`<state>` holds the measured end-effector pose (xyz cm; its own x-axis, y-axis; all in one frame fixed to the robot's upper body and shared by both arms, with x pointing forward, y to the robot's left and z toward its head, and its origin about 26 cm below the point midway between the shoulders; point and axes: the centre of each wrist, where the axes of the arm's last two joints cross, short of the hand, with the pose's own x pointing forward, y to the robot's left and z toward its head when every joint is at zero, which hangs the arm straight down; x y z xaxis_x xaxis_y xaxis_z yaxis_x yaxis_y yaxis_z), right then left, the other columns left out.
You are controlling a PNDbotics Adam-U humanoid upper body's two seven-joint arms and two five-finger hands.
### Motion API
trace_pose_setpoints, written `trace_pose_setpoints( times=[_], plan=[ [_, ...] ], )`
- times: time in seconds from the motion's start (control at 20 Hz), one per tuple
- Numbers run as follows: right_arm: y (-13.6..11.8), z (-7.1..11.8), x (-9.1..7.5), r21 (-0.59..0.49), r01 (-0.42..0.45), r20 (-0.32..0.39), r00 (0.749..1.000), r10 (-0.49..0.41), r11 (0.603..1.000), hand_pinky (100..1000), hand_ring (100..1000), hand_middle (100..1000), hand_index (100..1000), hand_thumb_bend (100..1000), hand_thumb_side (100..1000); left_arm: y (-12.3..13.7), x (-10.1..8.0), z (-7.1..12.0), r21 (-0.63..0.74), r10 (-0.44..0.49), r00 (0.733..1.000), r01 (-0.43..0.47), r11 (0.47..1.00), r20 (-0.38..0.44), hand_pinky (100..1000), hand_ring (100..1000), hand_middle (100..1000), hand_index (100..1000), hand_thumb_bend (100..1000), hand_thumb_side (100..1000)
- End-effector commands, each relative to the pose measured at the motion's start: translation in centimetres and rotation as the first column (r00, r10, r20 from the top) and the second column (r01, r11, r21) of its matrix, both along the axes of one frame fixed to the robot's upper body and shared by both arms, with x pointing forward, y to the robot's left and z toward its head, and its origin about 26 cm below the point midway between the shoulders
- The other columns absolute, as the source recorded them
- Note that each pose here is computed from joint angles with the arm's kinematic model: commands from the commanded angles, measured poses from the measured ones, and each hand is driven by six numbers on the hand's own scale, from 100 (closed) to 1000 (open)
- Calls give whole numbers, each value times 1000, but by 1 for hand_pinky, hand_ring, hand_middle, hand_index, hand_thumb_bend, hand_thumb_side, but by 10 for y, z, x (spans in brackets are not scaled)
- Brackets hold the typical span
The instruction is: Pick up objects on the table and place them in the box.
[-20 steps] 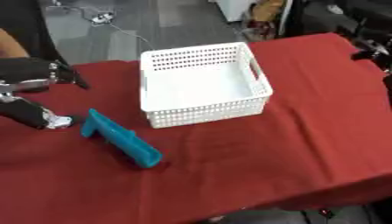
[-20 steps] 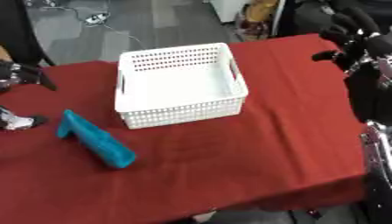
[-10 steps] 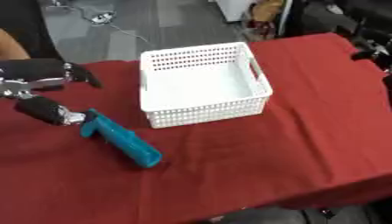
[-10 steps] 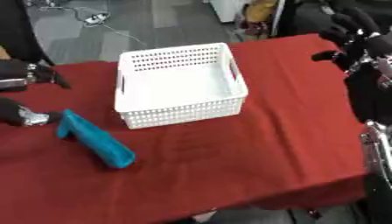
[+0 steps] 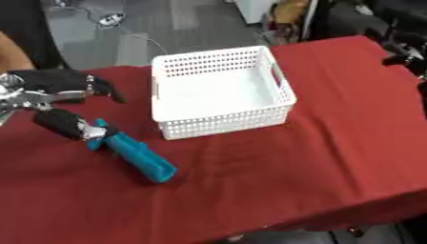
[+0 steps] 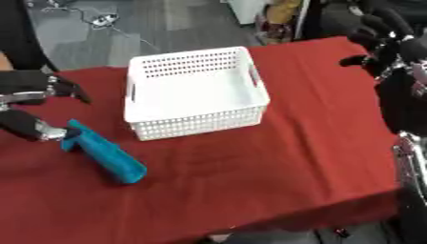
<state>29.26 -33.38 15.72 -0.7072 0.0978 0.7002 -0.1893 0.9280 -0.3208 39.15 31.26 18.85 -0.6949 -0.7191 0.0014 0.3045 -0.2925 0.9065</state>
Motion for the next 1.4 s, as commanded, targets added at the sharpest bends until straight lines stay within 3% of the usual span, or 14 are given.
trace_pose_setpoints(
  times=[0.05, 1.4],
  plan=[
    [-3, 11, 1, -29, -4, 26, 1000, 4, 1000, 678, 862, 914, 1000, 100, 1000, 1, 2, 7, 18, -9, 1000, 9, 1000, -4, 858, 853, 809, 909, 360, 823],
    [-1, 12, 2, -27, -13, 28, 1000, 14, 1000, 679, 862, 914, 1000, 100, 1000, -6, 9, -18, 61, -56, 984, 67, 996, -168, 849, 842, 793, 902, 378, 935]
  ],
)
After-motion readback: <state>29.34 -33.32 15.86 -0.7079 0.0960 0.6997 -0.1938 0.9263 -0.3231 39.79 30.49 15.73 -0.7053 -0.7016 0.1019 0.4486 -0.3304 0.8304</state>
